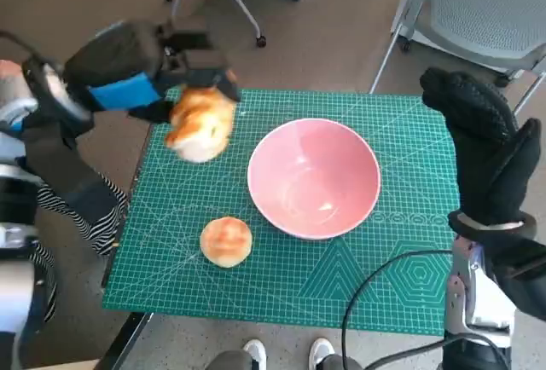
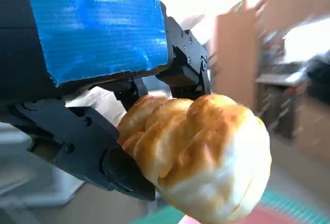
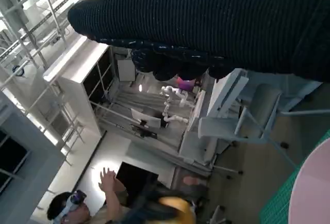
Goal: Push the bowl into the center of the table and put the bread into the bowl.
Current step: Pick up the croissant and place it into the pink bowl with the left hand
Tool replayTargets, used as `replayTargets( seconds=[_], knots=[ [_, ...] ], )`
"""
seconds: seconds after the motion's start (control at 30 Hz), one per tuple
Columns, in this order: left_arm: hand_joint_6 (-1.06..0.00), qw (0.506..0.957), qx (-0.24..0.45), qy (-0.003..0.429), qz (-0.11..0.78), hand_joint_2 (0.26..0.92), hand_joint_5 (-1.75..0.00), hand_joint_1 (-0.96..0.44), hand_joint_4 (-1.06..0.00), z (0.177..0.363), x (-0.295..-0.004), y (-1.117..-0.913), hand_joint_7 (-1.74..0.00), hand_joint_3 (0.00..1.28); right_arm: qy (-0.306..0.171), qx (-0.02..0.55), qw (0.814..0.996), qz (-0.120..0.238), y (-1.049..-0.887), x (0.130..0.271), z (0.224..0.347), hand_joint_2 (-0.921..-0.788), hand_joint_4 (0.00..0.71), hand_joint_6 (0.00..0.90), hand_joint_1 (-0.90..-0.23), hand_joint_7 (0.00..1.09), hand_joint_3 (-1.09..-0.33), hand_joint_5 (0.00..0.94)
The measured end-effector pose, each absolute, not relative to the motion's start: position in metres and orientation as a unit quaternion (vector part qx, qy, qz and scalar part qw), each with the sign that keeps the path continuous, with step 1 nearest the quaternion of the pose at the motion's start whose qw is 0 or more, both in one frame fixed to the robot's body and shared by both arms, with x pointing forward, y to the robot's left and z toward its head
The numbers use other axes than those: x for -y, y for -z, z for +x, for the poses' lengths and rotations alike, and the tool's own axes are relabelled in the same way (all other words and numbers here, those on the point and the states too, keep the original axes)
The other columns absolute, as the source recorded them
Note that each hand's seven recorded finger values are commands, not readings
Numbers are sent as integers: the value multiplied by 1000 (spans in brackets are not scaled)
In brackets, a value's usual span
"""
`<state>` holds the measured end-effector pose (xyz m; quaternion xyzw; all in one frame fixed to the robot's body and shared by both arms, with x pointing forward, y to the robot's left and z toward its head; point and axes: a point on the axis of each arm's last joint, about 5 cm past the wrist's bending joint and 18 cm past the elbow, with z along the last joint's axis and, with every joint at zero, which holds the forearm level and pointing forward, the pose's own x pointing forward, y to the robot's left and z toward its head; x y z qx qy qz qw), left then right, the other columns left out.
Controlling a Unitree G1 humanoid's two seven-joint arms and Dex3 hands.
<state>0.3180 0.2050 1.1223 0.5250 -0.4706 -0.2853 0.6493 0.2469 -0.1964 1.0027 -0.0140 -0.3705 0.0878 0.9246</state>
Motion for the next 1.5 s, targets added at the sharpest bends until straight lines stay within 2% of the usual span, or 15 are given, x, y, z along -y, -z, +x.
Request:
replayTargets(
  seconds=[0.23,0.43,0.63,0.93,1.07,1.13,1.17,1.2,1.23,1.3,1.4,1.5],
  knots=[
    [-775,639,487,335,491,901,-986,1,-744,321,-165,-1120,-1125,19,-88,372,924,-14,-1003,196,247,-921,188,92,-669,541,-667,0],
    [-737,634,477,368,485,918,-1070,0,-663,324,-142,-1111,-1162,39,-87,373,923,-14,-1003,196,246,-921,188,92,-669,540,-667,0],
    [-693,634,442,401,491,920,-1119,-1,-621,332,-122,-1088,-1205,71,-86,373,924,-14,-1002,197,246,-921,188,90,-671,539,-668,0],
    [-658,639,408,408,509,920,-1121,-1,-622,338,-106,-1063,-1239,86,-82,373,924,-12,-1001,199,243,-921,186,86,-670,536,-671,0],
    [-624,647,390,408,512,921,-1166,-1,-579,340,-104,-1057,-1275,119,-81,372,925,-12,-1001,200,242,-921,186,86,-677,536,-671,1],
    [-570,650,381,411,513,921,-1234,-1,-509,341,-104,-1055,-1332,173,-81,371,925,-12,-1001,200,242,-921,186,86,-683,536,-670,1],
    [-545,651,376,413,514,921,-1125,-70,-468,342,-103,-1053,-1359,194,-81,371,925,-11,-1001,200,242,-921,186,86,-683,537,-670,1],
    [-505,653,370,415,515,921,-882,-169,-452,342,-102,-1052,-1402,227,-81,371,925,-11,-1001,200,242,-921,186,86,-684,537,-670,1],
    [-444,654,364,418,515,893,-757,-146,-422,342,-102,-1051,-1265,219,-81,370,925,-11,-1001,200,242,-921,186,86,-685,537,-670,1],
    [-364,651,354,425,520,842,-345,-95,-353,343,-101,-1050,-722,140,-81,370,925,-11,-1002,200,241,-921,186,86,-685,537,-670,1],
    [-275,650,336,435,525,795,-113,-89,-213,344,-101,-1050,-377,63,-82,370,925,-11,-1003,200,241,-921,186,86,-686,537,-670,1],
    [-217,648,318,442,532,768,-37,-104,-115,344,-102,-1051,-236,27,-82,371,925,-11,-1003,200,241,-921,185,86,-686,537,-670,1]
  ],
)
